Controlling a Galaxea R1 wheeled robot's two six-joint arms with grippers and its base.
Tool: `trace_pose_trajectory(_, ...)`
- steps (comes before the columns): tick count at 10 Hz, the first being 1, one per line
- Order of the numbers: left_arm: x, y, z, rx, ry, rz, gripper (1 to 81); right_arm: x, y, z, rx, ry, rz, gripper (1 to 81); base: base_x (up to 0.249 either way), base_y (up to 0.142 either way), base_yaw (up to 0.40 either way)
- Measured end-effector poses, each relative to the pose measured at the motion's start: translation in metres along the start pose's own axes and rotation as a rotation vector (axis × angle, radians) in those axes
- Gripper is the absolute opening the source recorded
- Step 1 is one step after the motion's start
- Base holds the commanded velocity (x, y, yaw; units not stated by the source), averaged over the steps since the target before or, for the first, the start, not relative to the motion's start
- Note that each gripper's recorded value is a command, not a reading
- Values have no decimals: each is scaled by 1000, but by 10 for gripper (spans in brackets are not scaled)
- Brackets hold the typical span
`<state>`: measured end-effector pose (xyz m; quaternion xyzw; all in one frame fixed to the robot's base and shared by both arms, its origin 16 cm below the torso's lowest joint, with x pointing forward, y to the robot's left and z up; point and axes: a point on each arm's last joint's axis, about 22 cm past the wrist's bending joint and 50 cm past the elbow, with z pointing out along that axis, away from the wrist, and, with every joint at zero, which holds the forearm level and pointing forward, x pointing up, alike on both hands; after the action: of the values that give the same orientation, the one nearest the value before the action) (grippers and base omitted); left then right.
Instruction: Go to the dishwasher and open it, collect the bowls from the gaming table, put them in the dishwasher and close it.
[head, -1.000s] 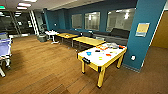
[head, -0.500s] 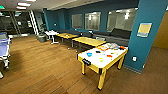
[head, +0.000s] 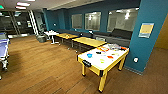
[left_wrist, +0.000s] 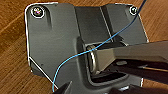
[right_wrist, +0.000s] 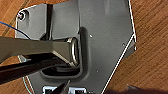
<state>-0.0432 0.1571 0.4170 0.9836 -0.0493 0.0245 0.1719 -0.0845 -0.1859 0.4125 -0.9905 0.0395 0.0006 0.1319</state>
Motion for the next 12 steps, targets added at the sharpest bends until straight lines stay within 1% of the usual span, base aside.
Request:
trace_pose_trajectory(5,0,0,0,0,0,0,811,0,0,0,0,1,0,811,104,0,0)
trace_pose_trajectory(7,0,0,0,0,0,0,811,0,1,0,-1,0,0,811,103,69,0)
trace_pose_trajectory(9,2,6,1,-8,2,0,811,0,5,-1,-7,0,0,811,103,76,0)
trace_pose_trajectory(10,3,5,1,-8,3,0,811,2,4,-1,-6,3,-1,811,104,75,0)
trace_pose_trajectory(12,-5,3,0,-4,-5,-1,811,-4,0,0,-1,-4,1,811,131,74,0)
